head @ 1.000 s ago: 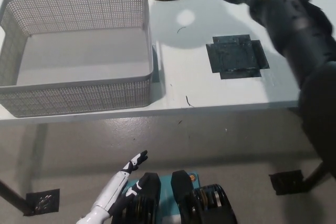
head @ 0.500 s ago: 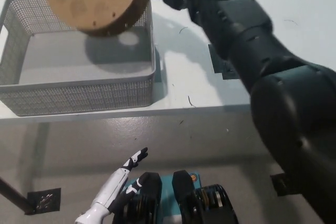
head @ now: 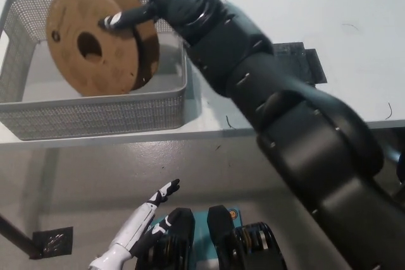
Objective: Use the right hand to pick up a 3d printing filament and place it into a container on the left side
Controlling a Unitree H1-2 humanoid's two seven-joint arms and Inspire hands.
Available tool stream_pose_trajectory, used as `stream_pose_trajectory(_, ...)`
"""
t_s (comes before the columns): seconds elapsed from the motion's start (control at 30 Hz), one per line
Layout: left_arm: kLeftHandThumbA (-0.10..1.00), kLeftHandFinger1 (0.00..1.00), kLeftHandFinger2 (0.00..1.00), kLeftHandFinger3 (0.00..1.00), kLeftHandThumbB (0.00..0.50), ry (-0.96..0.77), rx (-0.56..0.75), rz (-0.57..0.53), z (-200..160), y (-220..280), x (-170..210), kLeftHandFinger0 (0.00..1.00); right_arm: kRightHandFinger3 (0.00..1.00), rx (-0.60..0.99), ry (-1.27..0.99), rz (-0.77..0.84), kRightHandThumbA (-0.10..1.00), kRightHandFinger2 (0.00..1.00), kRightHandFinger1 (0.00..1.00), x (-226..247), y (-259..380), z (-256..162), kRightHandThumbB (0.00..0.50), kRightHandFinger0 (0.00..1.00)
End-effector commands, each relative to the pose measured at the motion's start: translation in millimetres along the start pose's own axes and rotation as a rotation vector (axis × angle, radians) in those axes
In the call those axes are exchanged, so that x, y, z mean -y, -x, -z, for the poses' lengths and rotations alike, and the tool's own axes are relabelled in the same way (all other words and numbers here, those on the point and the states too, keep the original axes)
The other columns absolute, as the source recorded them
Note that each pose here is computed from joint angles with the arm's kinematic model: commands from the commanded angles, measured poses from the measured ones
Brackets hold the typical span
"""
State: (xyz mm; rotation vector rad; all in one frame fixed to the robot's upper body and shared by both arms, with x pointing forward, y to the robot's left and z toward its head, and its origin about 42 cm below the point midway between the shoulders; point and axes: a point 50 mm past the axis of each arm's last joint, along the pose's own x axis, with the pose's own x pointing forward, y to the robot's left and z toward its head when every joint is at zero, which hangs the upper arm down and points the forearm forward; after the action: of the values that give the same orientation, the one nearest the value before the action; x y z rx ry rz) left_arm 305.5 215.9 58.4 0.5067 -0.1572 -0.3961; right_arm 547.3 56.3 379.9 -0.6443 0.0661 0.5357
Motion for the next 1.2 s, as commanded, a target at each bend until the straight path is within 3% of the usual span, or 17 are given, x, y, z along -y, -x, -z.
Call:
stream_pose_trajectory(0.0,1.00,1.00,1.00,1.00,0.186,-0.017,0.058,0.008,-14,-10,-6,1.00,0.31,0.210,0.168,0.059,-0.10,0.70,0.36,3,8,-58,0.195,0.00)
stream_pose_trajectory(0.07,1.00,1.00,1.00,1.00,0.185,-0.016,0.060,0.012,-14,-11,-7,1.00,0.38,0.195,0.173,0.058,-0.10,0.71,0.38,0,7,-54,0.198,0.00)
stream_pose_trajectory(0.13,1.00,1.00,1.00,1.00,0.183,-0.022,0.070,0.012,-14,-14,-8,1.00,0.64,0.160,0.169,0.012,-0.10,0.78,0.43,-2,5,-44,0.215,0.02)
stream_pose_trajectory(0.17,1.00,1.00,1.00,1.00,0.188,-0.021,0.067,0.013,-15,-15,-8,1.00,1.00,0.144,0.167,-0.003,0.07,1.00,0.71,-2,5,-42,0.257,0.31)
stream_pose_trajectory(0.2,1.00,1.00,1.00,1.00,0.189,-0.019,0.065,0.016,-15,-14,-8,1.00,1.00,0.125,0.160,-0.017,0.14,1.00,0.71,-1,5,-40,0.274,0.39)
stream_pose_trajectory(0.23,1.00,1.00,1.00,1.00,0.179,-0.013,0.066,0.016,-15,-14,-8,1.00,1.00,0.113,0.168,-0.051,0.30,1.00,1.00,0,5,-38,0.260,0.75)
stream_pose_trajectory(0.27,1.00,1.00,1.00,1.00,0.182,-0.010,0.064,0.018,-15,-14,-8,1.00,1.00,0.104,0.206,-0.091,0.44,1.00,1.00,2,5,-35,0.288,0.93)
stream_pose_trajectory(0.33,1.00,1.00,1.00,1.00,0.184,-0.016,0.066,0.019,-15,-15,-9,1.00,1.00,0.099,0.227,-0.087,0.50,1.00,1.00,4,5,-33,0.317,1.00)
stream_pose_trajectory(0.43,1.00,1.00,1.00,1.00,0.198,-0.029,0.058,0.026,-16,-17,-11,1.00,1.00,0.088,0.304,-0.059,0.74,1.00,1.00,19,6,-30,0.411,1.00)
stream_pose_trajectory(0.57,1.00,1.00,1.00,1.00,0.193,-0.027,0.057,0.032,-15,-16,-9,1.00,1.00,0.099,0.220,-0.023,0.88,1.00,1.00,37,8,-27,0.499,1.00)
stream_pose_trajectory(0.7,1.00,1.00,1.00,1.00,0.185,-0.019,0.057,0.033,-15,-16,-8,1.00,1.00,0.226,-0.035,-0.007,0.82,1.00,1.00,72,18,-40,0.481,1.00)
stream_pose_trajectory(0.8,1.00,1.00,1.00,1.00,0.190,-0.023,0.057,0.036,-14,-17,-7,1.00,1.00,0.314,-0.042,0.025,1.00,1.00,1.00,115,35,-68,0.469,1.00)
stream_pose_trajectory(0.83,1.00,1.00,1.00,1.00,0.199,-0.016,0.046,0.038,-13,-17,-7,1.00,1.00,0.403,-0.120,0.060,0.93,1.00,1.00,135,45,-80,0.460,1.00)
stream_pose_trajectory(0.87,1.00,1.00,1.00,1.00,0.194,-0.017,0.045,0.037,-13,-17,-7,1.00,1.00,0.417,-0.179,0.052,0.92,1.00,1.00,145,50,-85,0.492,1.00)
stream_pose_trajectory(1.0,1.00,1.00,1.00,1.00,0.182,-0.013,0.044,0.027,-12,-15,-6,1.00,1.00,0.453,-0.234,0.048,1.00,1.00,1.00,188,73,-98,0.500,1.00)
stream_pose_trajectory(1.07,1.00,1.00,1.00,1.00,0.180,-0.015,0.040,0.031,-11,-14,-3,1.00,1.00,0.492,-0.289,0.067,0.90,1.00,1.00,205,83,-93,0.500,1.00)
stream_pose_trajectory(1.17,1.00,1.00,1.00,1.00,0.187,-0.010,0.038,0.032,-10,-12,-1,1.00,1.00,0.577,-0.261,0.050,1.00,1.00,1.00,228,102,-86,0.476,1.00)
